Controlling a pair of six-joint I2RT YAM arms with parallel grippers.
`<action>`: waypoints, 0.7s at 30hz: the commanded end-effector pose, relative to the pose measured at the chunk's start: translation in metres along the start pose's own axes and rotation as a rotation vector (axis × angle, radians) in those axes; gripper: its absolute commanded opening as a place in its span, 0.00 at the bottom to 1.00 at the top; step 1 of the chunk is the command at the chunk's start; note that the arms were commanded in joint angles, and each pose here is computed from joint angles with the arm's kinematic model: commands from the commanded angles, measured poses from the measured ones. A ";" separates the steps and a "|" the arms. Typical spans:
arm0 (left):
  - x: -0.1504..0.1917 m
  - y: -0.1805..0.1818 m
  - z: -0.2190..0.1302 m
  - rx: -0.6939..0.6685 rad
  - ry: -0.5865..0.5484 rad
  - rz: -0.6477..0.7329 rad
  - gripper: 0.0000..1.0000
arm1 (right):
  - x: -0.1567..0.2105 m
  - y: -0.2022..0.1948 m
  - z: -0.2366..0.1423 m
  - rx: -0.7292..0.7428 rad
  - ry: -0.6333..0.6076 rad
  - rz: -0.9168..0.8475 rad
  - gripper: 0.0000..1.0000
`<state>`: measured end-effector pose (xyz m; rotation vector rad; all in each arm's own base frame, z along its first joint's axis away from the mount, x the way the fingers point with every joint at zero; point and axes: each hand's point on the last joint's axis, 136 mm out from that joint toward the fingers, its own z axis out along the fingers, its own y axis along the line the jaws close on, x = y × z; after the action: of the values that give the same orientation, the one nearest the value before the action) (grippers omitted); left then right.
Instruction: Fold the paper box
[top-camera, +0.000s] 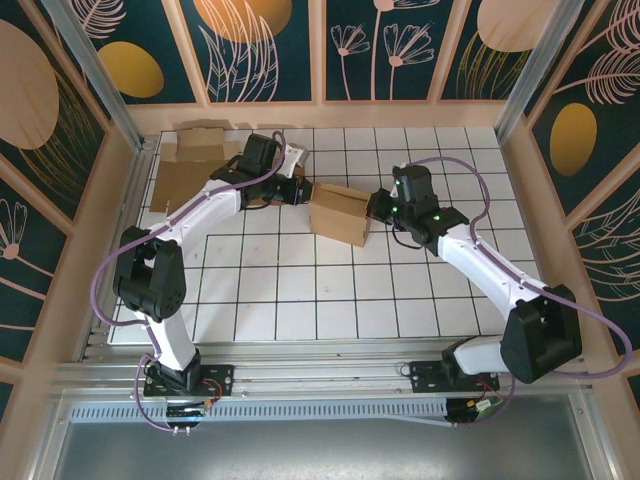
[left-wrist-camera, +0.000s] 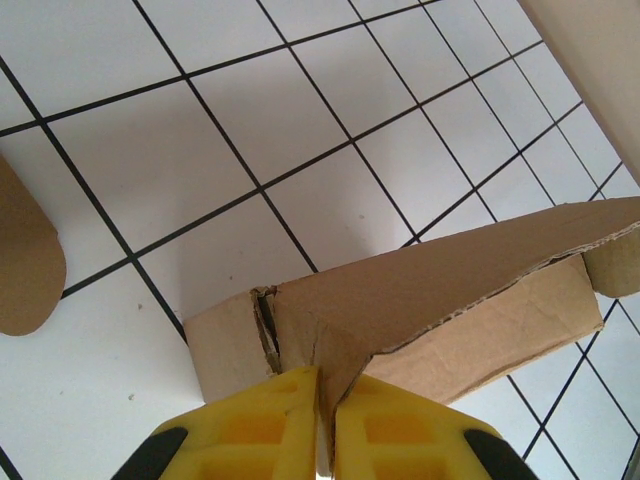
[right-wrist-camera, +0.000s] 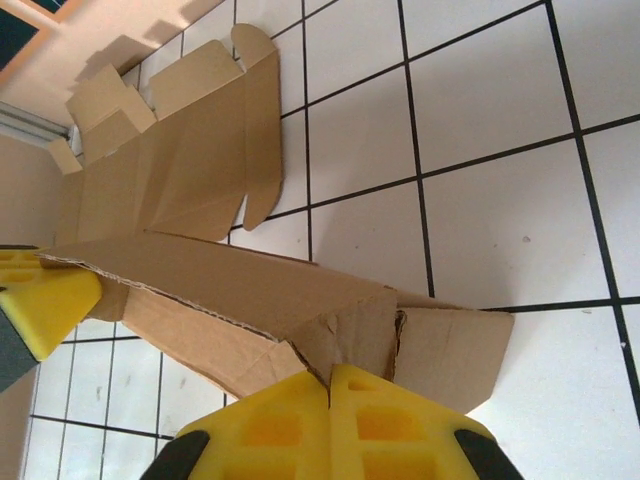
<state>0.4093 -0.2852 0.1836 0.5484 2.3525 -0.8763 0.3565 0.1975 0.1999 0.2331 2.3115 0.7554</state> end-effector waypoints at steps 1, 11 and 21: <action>0.021 0.005 0.010 -0.018 0.083 -0.050 0.11 | -0.018 0.020 -0.011 -0.116 -0.065 0.067 0.00; 0.017 0.003 0.008 -0.013 0.076 -0.043 0.11 | -0.013 0.009 -0.008 -0.105 -0.051 0.118 0.00; 0.016 0.003 0.009 -0.017 0.079 -0.047 0.11 | 0.016 -0.035 -0.010 0.054 -0.014 0.066 0.00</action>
<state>0.4056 -0.2906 0.1830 0.5645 2.3611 -0.8861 0.3490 0.1869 0.1949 0.3231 2.2777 0.8308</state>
